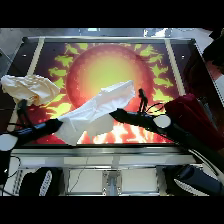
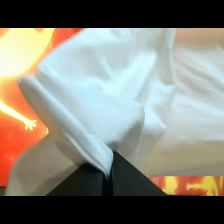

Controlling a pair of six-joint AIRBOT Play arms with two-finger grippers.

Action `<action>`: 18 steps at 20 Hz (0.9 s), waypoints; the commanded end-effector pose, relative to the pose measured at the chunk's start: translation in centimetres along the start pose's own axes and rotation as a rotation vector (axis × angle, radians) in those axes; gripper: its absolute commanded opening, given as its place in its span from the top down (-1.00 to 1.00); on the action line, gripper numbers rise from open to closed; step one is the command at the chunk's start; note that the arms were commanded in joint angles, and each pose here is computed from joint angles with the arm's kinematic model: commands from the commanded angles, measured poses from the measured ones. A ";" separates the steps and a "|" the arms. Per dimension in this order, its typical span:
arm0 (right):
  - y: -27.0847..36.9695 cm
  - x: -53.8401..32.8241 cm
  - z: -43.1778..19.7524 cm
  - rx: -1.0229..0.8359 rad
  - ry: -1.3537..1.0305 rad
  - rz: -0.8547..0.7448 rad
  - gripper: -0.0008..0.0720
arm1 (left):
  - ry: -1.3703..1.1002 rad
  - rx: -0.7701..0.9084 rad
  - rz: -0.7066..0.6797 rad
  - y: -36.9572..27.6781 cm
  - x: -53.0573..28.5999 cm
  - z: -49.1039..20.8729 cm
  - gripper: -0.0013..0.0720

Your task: Fold the shirts.

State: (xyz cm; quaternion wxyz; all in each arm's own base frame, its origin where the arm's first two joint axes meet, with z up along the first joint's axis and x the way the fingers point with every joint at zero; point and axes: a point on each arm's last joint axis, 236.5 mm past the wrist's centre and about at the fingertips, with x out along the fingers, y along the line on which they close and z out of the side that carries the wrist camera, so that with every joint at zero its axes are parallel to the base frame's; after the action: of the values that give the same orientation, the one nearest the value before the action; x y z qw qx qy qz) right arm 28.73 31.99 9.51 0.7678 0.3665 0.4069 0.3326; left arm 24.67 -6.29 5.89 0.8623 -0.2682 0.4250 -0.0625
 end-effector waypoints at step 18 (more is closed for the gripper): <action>11.2 -24.4 15.6 -0.609 -0.568 -0.362 0.96 | 0.088 0.024 0.058 0.3 -4.0 9.1 0.93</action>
State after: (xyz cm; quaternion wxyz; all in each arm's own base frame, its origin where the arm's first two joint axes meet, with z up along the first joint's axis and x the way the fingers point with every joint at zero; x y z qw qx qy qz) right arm 25.78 16.59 37.07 0.9475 0.1470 0.0848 0.2709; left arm 28.52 -0.35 15.11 0.8761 -0.2221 0.4266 -0.0332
